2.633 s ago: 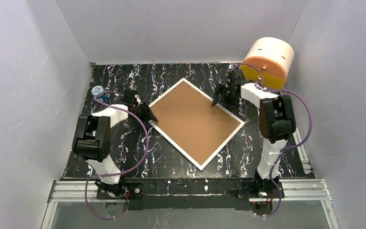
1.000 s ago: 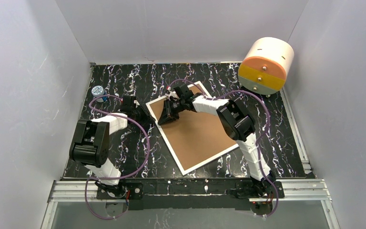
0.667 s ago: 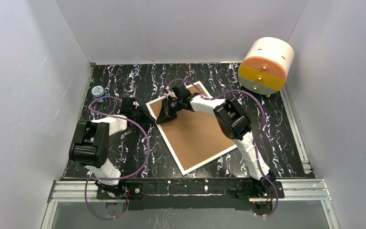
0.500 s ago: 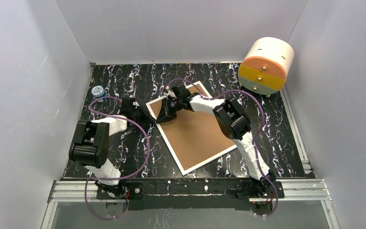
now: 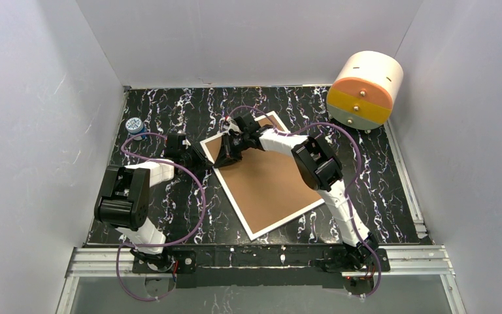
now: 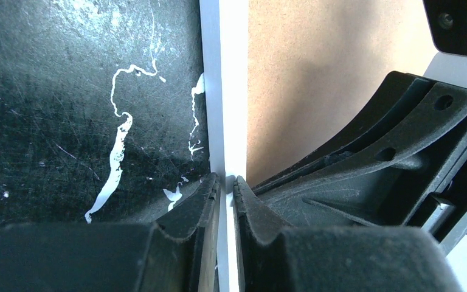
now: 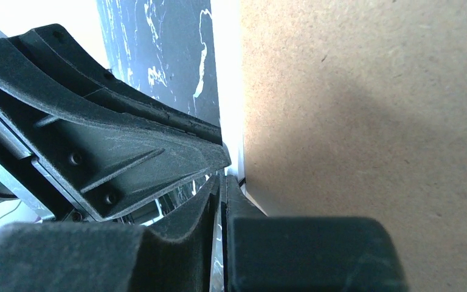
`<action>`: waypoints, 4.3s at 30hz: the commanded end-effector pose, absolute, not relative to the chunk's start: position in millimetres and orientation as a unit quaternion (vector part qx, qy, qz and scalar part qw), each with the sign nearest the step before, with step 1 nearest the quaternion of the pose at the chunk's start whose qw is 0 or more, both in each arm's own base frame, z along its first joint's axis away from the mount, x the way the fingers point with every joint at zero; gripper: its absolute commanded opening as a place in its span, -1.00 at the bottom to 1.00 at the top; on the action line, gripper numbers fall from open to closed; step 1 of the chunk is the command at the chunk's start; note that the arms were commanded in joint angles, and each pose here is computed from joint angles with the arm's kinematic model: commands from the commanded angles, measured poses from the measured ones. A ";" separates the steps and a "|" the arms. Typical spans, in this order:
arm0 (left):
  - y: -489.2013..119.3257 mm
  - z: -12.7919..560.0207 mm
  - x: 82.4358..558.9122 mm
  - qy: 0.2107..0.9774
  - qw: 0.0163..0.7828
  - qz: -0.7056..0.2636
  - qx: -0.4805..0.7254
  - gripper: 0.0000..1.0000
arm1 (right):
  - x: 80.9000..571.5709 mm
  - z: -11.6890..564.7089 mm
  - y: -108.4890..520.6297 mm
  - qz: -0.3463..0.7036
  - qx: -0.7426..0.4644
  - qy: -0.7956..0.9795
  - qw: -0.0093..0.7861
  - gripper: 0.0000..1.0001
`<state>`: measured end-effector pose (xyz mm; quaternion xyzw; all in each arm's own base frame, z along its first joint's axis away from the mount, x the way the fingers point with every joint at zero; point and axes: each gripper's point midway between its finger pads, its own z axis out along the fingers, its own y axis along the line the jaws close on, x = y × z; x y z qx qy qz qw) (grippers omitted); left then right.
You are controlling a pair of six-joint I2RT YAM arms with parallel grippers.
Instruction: Put the photo into the frame
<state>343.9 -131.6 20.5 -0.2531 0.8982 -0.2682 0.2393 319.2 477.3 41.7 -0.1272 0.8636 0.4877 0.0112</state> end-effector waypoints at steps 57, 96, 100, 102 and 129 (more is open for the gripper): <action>-132.1 42.2 291.2 0.941 0.165 -0.249 -0.160 0.56 | 228.5 77.4 419.1 0.488 -0.212 0.846 0.031 -0.40; -117.9 -37.0 233.3 0.959 0.067 -0.142 -0.236 -0.72 | 248.7 -14.7 389.1 0.382 -0.147 0.912 0.002 -0.60; -117.5 -36.9 233.1 0.959 0.068 -0.142 -0.237 -0.73 | 254.4 -27.0 376.6 0.364 -0.132 0.922 0.001 -0.61; -117.3 -37.4 232.8 0.959 0.067 -0.141 -0.237 -0.73 | 258.2 -30.5 373.8 0.357 -0.125 0.926 0.005 -0.61; -148.3 1.4 259.9 0.948 0.098 -0.237 -0.187 -0.12 | 236.4 52.9 360.7 0.412 -0.172 0.893 0.049 -0.21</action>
